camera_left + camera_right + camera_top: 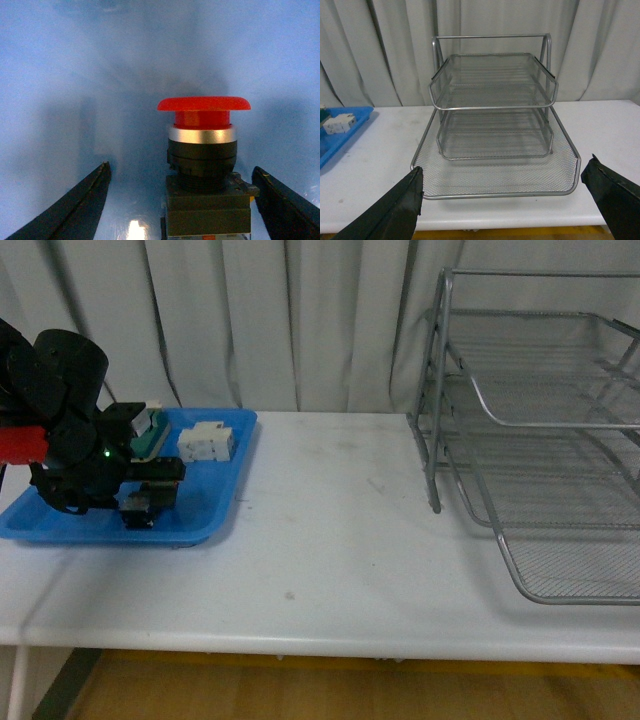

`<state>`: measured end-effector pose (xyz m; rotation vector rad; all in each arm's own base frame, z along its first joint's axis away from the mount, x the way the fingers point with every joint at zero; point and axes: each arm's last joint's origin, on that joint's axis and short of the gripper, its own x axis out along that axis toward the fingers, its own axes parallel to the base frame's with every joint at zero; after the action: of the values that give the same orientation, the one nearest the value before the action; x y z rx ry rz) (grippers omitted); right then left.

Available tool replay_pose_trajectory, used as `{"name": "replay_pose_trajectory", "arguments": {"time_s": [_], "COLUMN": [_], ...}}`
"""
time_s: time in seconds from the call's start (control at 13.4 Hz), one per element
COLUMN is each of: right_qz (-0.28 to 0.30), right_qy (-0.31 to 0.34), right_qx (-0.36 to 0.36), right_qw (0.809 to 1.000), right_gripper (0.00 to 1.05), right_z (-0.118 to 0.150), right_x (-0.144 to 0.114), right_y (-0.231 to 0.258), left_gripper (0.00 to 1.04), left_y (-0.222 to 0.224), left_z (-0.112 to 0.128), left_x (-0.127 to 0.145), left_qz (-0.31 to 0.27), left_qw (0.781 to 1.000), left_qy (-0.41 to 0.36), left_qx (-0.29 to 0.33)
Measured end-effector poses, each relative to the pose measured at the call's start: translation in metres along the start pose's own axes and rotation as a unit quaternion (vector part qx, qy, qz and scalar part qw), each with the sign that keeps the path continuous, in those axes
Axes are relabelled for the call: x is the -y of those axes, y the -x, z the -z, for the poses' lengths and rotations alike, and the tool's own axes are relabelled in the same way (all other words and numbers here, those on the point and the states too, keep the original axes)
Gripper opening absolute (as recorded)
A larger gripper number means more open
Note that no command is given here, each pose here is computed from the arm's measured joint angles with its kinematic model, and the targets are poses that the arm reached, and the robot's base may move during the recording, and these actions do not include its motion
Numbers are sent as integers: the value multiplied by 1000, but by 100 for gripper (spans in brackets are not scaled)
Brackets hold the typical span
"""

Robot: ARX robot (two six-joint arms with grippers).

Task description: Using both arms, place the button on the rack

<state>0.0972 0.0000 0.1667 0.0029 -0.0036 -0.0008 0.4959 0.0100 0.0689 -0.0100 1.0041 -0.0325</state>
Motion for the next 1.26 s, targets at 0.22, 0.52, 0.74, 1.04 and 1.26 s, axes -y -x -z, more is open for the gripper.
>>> {"name": "replay_pose_trajectory", "arguments": {"time_s": [0.22,0.52,0.74,1.04,1.26], "right_qz": [0,0,0,0,0], "right_qy": [0,0,0,0,0], "right_qx": [0,0,0,0,0], "right_qw": [1000,1000,1000,1000,1000], "right_gripper": [98,98,98,98,98], "right_z": [0,0,0,0,0], "right_x": [0,0,0,0,0], "right_y": [0,0,0,0,0], "left_gripper": [75,52,37,37,37], "left_y": [0,0,207,262,273], "left_z": [1,3,62,109,104], "left_x": [0,2,42,42,42], "left_qz": [4,2,10,-23,-27], "left_qw": [1000,1000,982,975,968], "left_qy": [1,0,-56,-68,-68], "left_qx": [-3,9,179,210,240]}}
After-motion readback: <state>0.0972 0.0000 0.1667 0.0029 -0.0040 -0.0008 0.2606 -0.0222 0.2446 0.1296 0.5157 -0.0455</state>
